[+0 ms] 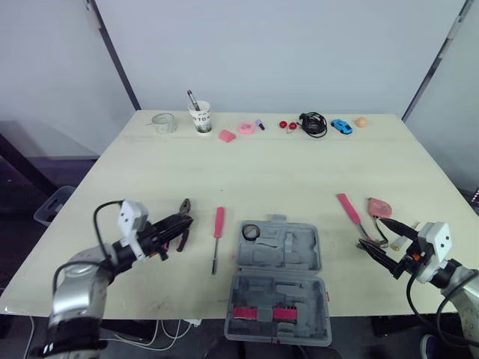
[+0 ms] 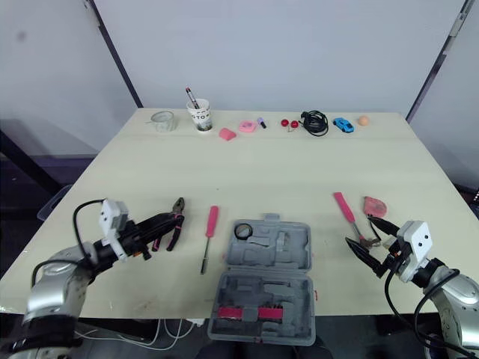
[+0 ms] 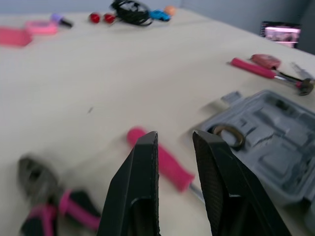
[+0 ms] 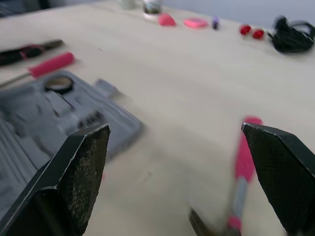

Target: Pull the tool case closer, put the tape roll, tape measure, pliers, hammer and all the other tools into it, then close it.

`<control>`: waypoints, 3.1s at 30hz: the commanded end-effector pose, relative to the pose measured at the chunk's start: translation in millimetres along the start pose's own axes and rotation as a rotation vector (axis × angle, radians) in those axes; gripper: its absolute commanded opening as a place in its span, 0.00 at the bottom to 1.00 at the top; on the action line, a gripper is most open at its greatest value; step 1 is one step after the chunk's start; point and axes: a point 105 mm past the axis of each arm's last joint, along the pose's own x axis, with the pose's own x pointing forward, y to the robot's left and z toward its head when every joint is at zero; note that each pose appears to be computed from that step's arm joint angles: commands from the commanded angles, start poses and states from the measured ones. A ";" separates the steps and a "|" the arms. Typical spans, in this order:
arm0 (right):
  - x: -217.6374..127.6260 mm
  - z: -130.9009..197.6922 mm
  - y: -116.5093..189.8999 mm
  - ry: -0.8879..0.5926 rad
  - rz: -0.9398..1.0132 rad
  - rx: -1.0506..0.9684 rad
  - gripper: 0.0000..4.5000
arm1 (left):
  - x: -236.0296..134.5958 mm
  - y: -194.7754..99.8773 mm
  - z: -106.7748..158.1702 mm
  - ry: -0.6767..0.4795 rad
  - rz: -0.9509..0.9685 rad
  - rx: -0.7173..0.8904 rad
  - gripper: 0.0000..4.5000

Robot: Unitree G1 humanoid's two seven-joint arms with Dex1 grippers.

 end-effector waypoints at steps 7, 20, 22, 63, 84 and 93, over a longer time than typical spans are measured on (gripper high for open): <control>-42.8 -13.9 -21.0 0.039 -0.170 0.020 1.00 | -62.4 8.4 -23.6 0.065 0.224 0.015 0.53; -104.4 -54.3 -27.7 0.145 -0.326 0.099 1.00 | -119.3 -9.1 -61.3 0.167 0.347 -0.052 0.98; -109.3 -59.3 -26.8 0.158 -0.335 0.103 1.00 | -119.6 -10.0 -61.4 0.167 0.346 -0.054 0.98; 43.0 -25.4 -81.7 0.212 -0.489 0.066 1.00 | 32.1 -86.9 74.1 -0.042 -0.370 0.327 0.98; 59.7 -63.3 -81.7 0.308 -0.665 0.269 1.00 | 42.9 -98.7 88.4 -0.076 -0.418 0.351 0.98; 65.1 -65.0 -76.5 0.314 -0.644 0.244 1.00 | 44.1 -99.2 87.7 -0.071 -0.426 0.356 0.98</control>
